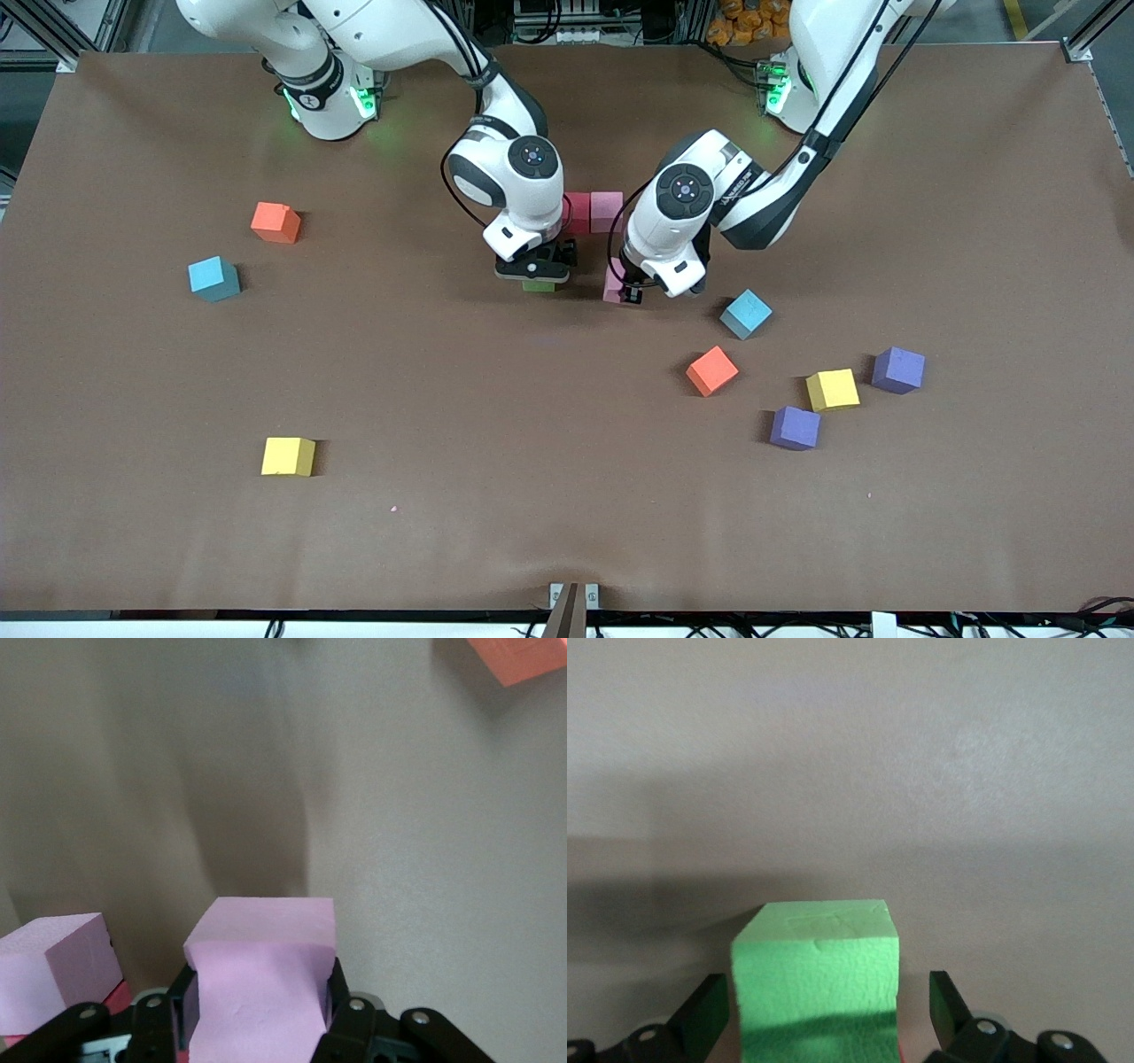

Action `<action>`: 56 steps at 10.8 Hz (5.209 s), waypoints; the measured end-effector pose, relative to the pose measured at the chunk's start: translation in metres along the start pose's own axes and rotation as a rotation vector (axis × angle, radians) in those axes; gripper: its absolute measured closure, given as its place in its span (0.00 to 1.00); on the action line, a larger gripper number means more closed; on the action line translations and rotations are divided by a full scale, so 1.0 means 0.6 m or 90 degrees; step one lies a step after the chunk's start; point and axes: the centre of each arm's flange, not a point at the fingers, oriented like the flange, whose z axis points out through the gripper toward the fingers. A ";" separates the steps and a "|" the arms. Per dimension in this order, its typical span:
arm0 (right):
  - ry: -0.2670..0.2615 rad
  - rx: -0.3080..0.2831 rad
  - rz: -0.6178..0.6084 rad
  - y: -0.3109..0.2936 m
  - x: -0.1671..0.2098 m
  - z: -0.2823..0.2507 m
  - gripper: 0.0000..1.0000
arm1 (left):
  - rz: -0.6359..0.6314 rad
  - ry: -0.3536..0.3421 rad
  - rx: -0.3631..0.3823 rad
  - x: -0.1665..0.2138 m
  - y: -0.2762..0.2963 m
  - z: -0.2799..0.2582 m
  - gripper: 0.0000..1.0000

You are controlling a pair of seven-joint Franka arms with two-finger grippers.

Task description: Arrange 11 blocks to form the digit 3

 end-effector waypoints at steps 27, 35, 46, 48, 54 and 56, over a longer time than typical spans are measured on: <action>0.041 0.018 -0.134 0.716 0.633 0.055 0.00 | -0.061 -0.007 0.013 -0.138 -0.051 0.105 0.43; 0.062 0.070 -0.127 0.677 0.636 0.073 0.42 | -0.059 -0.006 0.012 -0.142 -0.051 0.108 0.43; -0.017 0.141 -0.054 0.460 0.577 -0.052 0.48 | -0.065 0.003 0.006 -0.153 -0.044 0.125 0.44; -0.019 0.119 -0.051 0.373 0.542 -0.063 0.48 | -0.064 0.002 0.005 -0.153 -0.044 0.124 0.44; 0.013 0.110 -0.025 0.273 0.387 -0.071 0.48 | -0.041 0.012 -0.006 -0.165 -0.051 0.119 0.00; 0.003 0.104 0.012 0.279 0.351 -0.071 0.48 | -0.041 0.015 -0.013 -0.163 -0.047 0.094 0.00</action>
